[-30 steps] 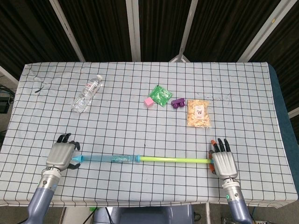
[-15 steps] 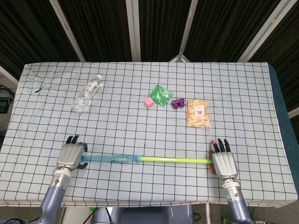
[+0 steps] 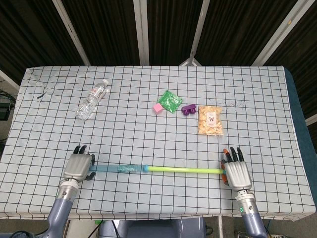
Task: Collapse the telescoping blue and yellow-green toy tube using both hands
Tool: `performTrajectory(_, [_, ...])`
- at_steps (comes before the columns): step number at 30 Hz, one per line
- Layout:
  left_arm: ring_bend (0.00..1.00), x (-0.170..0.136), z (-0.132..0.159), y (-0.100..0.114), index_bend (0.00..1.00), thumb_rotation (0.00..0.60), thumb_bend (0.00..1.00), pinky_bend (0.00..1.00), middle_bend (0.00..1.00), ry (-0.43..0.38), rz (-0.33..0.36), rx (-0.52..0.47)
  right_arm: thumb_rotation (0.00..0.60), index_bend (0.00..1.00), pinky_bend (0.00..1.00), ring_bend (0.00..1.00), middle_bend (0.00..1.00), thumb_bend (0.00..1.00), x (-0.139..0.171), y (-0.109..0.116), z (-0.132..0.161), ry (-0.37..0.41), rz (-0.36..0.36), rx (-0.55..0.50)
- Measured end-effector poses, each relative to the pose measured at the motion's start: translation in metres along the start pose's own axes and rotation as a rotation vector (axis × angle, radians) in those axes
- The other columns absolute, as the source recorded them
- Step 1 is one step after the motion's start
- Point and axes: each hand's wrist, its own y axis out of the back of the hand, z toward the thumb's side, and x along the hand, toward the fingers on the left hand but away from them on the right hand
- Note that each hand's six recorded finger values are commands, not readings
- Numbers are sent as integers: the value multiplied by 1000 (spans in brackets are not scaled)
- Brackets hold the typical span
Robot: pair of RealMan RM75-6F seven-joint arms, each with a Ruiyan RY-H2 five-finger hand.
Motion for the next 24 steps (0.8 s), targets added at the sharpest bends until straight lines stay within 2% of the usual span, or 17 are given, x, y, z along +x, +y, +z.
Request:
performTrajectory(6, [138, 2, 5, 2, 533, 600, 474, 99, 542, -8, 30, 4, 600, 654, 0, 0, 197, 434, 1, 0, 0, -2, -1, -4])
performTrajectory(13, [138, 4, 5, 14, 534, 600, 476, 99, 543, -12, 85, 1, 600, 659, 0, 0, 197, 437, 0, 3, 1, -3, -7, -15])
performTrajectory(18, [137, 5, 0, 27, 534, 600, 476, 99, 543, -31, 130, 52, 600, 660, 0, 0, 197, 437, 0, 5, 2, -2, -11, -36])
performTrajectory(24, [138, 3, 0, 35, 534, 600, 476, 99, 546, -94, 176, 145, 600, 660, 0, 0, 197, 437, -1, 7, 4, 10, -15, -45])
